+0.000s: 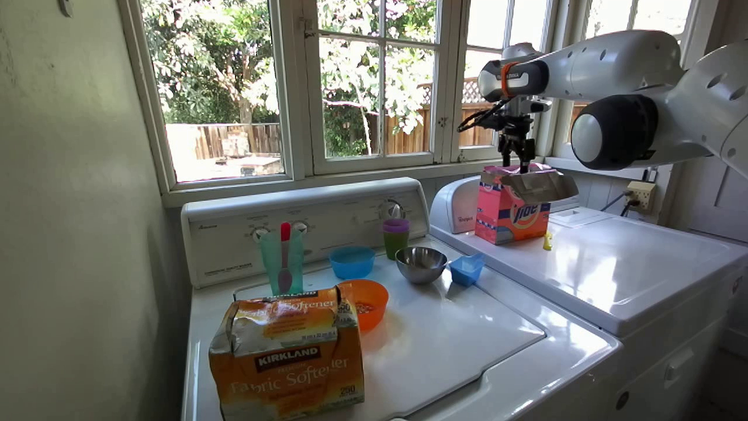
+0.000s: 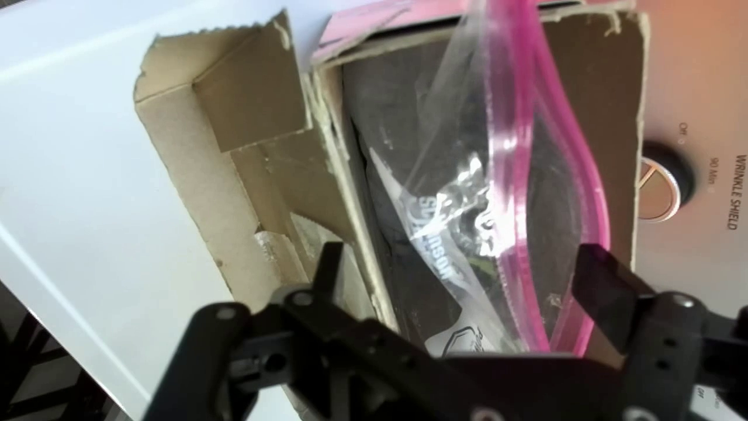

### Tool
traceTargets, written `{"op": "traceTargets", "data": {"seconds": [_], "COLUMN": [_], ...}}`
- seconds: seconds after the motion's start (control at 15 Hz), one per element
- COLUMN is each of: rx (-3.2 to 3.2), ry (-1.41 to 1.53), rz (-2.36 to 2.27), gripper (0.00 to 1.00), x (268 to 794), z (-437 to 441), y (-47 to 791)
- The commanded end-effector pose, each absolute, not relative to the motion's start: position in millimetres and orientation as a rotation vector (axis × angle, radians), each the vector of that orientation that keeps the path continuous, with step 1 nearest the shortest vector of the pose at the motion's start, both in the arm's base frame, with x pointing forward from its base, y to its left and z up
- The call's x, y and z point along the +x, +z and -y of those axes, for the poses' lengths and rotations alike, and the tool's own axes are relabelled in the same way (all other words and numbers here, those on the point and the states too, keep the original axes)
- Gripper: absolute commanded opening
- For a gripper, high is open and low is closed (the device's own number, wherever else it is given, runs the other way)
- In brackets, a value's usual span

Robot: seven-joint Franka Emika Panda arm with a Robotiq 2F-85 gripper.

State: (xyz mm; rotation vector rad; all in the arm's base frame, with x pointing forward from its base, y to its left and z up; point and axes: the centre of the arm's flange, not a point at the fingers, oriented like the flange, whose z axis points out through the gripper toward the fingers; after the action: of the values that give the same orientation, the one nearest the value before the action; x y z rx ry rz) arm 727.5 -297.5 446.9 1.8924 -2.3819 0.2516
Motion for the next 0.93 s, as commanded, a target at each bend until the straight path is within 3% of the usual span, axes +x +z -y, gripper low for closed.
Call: {"op": "traceTargets", "data": {"seconds": [0.0, 0.07, 0.2, 0.67, 0.8, 0.87], "rx": [1.887, 1.889, 1.898, 1.902, 1.902, 1.906], "ry": [0.214, 0.221, 0.233, 0.266, 0.267, 0.277], "rz": [2.379, 2.378, 2.383, 2.396, 2.392, 2.391], "gripper": [0.97, 0.74, 0.68, 0.13, 0.01, 0.0], "x": [746.9, 742.9, 734.1, 733.6, 738.2, 740.2], "z": [302.3, 300.3, 296.8, 297.7, 299.6, 300.4], "y": [460.8, 464.5, 475.4, 491.8, 487.8, 485.9]}}
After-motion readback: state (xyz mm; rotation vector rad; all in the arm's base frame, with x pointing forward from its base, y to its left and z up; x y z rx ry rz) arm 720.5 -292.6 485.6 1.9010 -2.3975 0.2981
